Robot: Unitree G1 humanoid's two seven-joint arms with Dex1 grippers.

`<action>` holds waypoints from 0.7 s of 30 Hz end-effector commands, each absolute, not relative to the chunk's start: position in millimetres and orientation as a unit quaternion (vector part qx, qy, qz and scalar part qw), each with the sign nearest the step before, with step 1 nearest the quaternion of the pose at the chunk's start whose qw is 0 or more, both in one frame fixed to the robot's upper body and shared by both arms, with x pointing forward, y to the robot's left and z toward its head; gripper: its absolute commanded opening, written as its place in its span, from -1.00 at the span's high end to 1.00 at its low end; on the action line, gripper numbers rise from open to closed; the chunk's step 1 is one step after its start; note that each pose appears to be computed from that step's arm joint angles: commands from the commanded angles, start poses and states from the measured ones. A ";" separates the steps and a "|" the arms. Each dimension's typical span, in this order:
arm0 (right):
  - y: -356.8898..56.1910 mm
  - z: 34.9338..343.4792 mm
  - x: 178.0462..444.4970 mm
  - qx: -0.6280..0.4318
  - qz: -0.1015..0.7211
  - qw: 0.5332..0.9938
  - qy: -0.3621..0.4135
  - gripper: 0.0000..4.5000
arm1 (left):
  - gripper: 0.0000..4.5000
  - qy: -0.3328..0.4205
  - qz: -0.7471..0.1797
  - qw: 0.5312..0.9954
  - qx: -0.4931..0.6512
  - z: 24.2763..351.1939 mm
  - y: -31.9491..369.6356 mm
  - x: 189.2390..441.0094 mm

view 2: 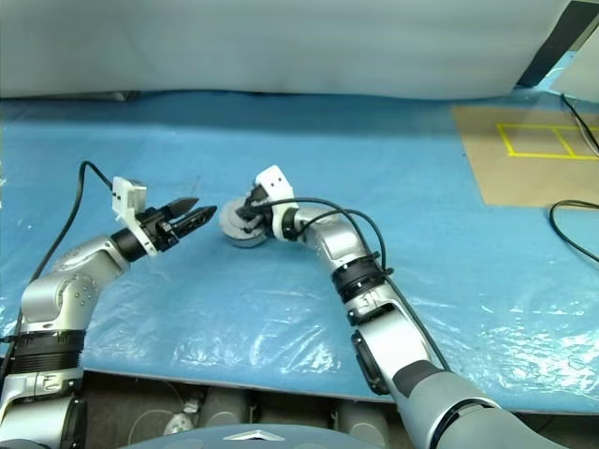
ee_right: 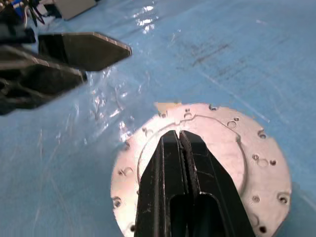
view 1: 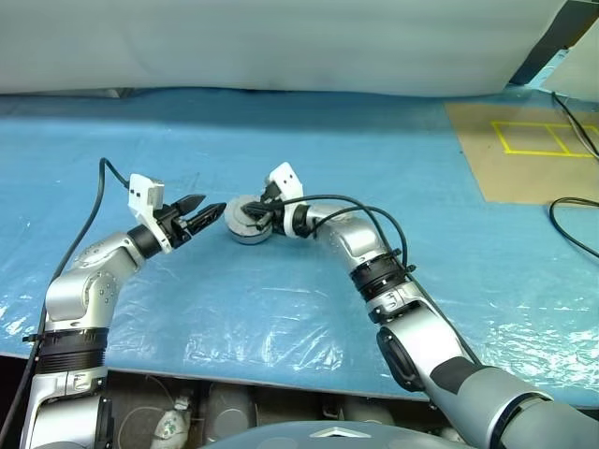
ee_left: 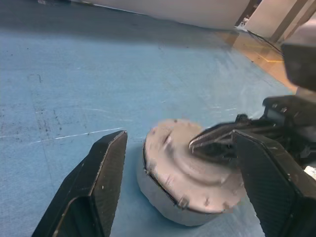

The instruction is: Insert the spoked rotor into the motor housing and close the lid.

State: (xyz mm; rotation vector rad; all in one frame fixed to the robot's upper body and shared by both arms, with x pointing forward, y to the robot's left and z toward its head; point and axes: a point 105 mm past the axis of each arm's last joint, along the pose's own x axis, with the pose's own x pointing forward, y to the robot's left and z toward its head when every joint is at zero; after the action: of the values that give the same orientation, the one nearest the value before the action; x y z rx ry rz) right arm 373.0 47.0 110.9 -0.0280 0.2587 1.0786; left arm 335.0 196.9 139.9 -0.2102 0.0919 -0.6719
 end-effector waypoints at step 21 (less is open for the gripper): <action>39.9 144.6 375.1 -0.036 0.504 0.862 0.028 0.40 | -0.59 0.013 -0.355 0.929 -0.106 156.5 190.3 326.6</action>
State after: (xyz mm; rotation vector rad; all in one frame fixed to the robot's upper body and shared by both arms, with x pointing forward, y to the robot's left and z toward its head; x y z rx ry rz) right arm 377.5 34.9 130.7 -0.0627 0.1230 1.0435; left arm 332.3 190.3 143.8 -0.2294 0.0749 -0.7017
